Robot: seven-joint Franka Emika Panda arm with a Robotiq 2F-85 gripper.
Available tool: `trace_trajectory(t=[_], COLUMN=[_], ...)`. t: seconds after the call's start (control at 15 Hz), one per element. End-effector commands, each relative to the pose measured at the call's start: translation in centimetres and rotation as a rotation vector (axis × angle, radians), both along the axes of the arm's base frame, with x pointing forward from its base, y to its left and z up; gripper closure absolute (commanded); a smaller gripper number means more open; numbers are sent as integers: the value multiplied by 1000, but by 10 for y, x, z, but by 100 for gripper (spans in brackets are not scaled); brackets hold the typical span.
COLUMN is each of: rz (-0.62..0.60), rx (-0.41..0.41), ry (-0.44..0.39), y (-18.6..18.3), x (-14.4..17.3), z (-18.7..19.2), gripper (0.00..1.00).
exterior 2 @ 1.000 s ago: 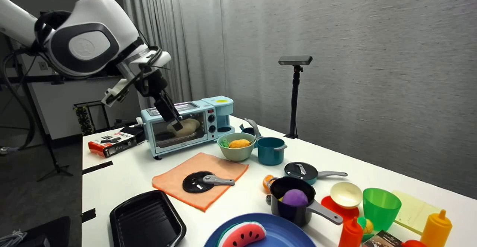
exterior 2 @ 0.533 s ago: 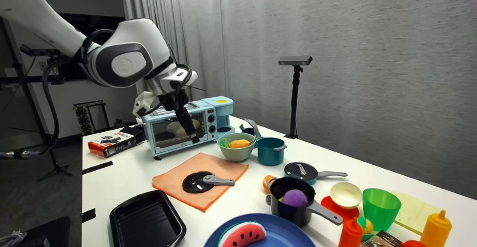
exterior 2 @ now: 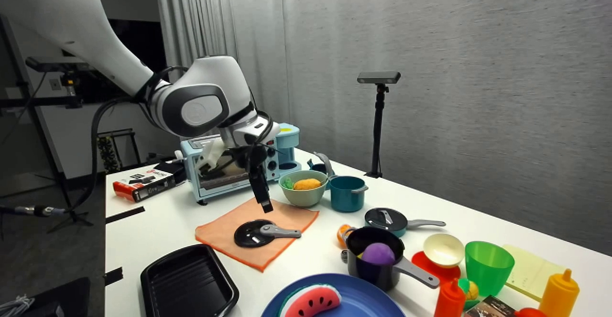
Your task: Put the lid on the black pot
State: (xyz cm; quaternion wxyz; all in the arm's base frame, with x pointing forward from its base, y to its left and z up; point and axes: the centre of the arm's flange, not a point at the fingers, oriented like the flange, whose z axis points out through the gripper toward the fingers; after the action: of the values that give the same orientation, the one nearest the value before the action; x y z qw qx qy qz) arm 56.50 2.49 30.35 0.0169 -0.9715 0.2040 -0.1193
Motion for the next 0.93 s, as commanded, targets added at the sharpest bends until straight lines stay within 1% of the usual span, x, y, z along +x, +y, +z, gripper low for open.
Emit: trace_trajectory(t=[0.0, 0.13, 0.27, 0.47, 0.67, 0.87], rz=[-75, -116, -169, -228, -282, -321], rx=[16, 0, -12, -6, -9, -14], ry=[82, 80, 52, 41, 65, 94], y=[3, 7, 13, 27, 39, 43], x=[28, 35, 43, 55, 66, 75], z=[-23, -34, -40, -49, -64, -81], gripper=[0, 0, 0, 0, 0, 0])
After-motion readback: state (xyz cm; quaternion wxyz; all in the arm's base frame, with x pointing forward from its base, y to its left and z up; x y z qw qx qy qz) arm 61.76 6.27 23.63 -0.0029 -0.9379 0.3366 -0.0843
